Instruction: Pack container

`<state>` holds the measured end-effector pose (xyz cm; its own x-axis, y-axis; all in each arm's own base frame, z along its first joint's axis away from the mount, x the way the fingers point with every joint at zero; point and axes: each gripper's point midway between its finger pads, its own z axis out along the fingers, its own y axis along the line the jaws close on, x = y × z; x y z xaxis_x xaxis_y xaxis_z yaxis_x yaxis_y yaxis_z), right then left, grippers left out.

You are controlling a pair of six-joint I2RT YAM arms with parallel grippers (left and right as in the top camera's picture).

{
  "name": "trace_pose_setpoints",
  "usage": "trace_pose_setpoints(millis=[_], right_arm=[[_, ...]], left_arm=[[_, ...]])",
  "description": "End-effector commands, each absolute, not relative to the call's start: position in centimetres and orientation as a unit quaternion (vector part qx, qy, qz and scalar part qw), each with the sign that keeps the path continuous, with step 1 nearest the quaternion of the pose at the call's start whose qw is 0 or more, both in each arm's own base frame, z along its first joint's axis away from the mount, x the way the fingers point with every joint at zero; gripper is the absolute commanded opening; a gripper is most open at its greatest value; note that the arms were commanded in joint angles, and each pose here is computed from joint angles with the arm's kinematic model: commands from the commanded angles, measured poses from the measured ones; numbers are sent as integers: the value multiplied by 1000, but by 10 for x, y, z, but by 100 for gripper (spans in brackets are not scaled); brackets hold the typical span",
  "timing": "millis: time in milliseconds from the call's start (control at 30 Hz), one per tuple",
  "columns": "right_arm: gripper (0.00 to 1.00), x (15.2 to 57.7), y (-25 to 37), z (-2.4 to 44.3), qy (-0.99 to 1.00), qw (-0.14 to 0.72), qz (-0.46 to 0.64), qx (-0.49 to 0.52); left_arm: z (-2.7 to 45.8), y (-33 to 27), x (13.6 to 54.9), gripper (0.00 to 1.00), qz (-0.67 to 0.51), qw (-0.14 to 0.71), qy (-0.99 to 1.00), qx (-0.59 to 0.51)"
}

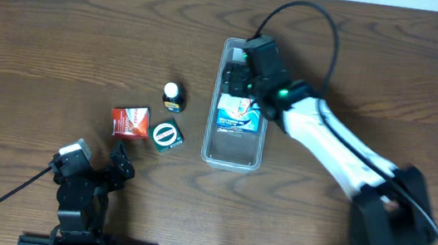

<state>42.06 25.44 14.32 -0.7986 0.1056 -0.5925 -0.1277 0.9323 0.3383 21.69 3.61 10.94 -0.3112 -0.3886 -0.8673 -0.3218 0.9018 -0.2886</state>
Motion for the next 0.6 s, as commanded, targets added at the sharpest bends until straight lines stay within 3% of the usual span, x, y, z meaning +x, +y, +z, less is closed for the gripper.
trace_pose_setpoints(millis=[0,200,333,567], right_arm=[[80,418,214,215,908,378,181,-13],[86,384,105,258,914,374,133,81],[99,353,32,260,919,346,90,163],[99,309,-34,237,927,269,38,260]], left_arm=[[101,36,216,98,-27,538,815,-215],[101,36,216,98,-27,538,815,-215],[101,36,216,98,-27,538,814,-216],[101,33,217,98,-38,537,814,-219]])
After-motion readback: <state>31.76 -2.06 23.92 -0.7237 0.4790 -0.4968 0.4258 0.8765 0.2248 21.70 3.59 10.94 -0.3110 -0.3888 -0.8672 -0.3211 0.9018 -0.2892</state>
